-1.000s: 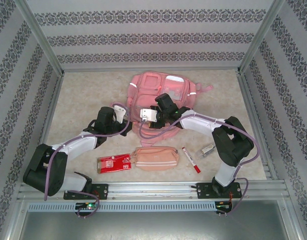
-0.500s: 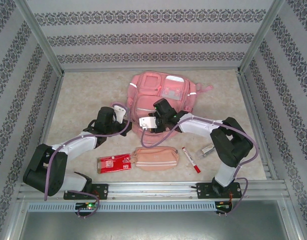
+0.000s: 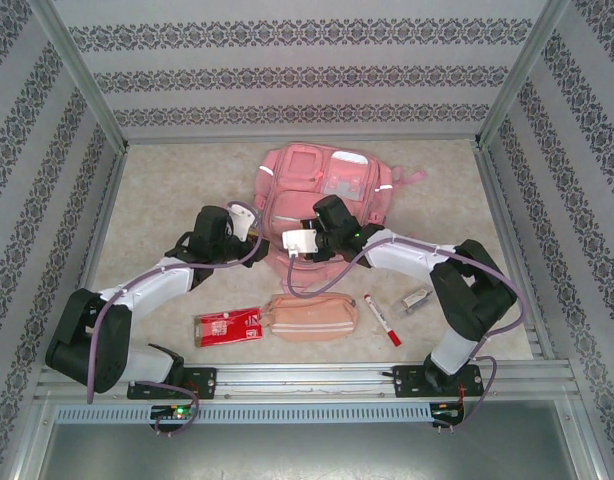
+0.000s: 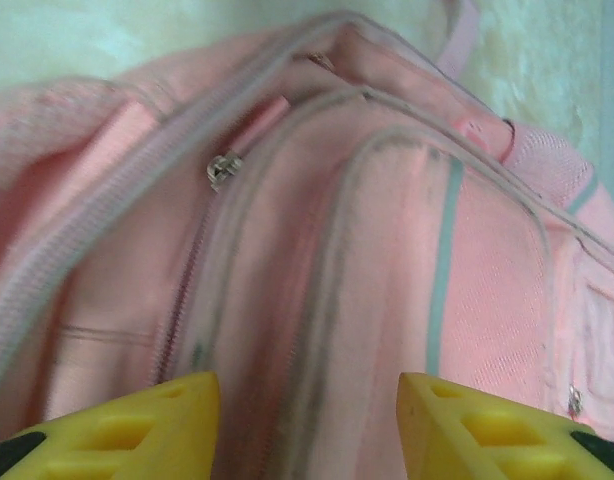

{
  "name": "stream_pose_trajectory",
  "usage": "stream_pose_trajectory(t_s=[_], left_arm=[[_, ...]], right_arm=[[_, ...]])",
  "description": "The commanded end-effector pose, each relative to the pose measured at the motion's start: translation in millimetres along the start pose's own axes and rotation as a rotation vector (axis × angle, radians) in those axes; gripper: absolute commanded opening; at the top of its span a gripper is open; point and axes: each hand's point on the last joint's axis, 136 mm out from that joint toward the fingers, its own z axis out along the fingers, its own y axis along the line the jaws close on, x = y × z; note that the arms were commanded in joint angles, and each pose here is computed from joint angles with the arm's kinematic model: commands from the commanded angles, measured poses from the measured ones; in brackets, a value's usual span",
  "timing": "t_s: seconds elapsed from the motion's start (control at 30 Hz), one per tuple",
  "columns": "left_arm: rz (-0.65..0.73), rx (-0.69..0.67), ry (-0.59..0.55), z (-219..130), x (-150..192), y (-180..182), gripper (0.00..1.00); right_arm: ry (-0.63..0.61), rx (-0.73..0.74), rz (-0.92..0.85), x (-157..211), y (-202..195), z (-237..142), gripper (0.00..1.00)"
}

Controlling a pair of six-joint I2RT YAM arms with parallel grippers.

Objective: Pack the student bag

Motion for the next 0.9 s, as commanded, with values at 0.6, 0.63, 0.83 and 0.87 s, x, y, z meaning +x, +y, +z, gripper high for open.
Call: stream_pose_trajectory(t_s=[0.6, 0.63, 0.83, 0.87], left_arm=[[0.146, 0.173, -0.038, -10, -17, -28, 0.56], [0.149, 0.176, -0.033, -9, -16, -28, 0.57], [0.14, 0.178, -0.003, -2, -9, -25, 0.57], [0.137, 0.179, -0.005, -1, -9, -25, 0.58]], right_arm=[[-0.025, 0.186, 0.02, -6, -47, -27, 0.0], [-0.055, 0.196, 0.036, -11, -53, -35, 0.0], [-0.141, 0.219, 0.104, -21, -69, -60, 0.0], [-0.151, 0.216, 0.107, -22, -69, -62, 0.0]])
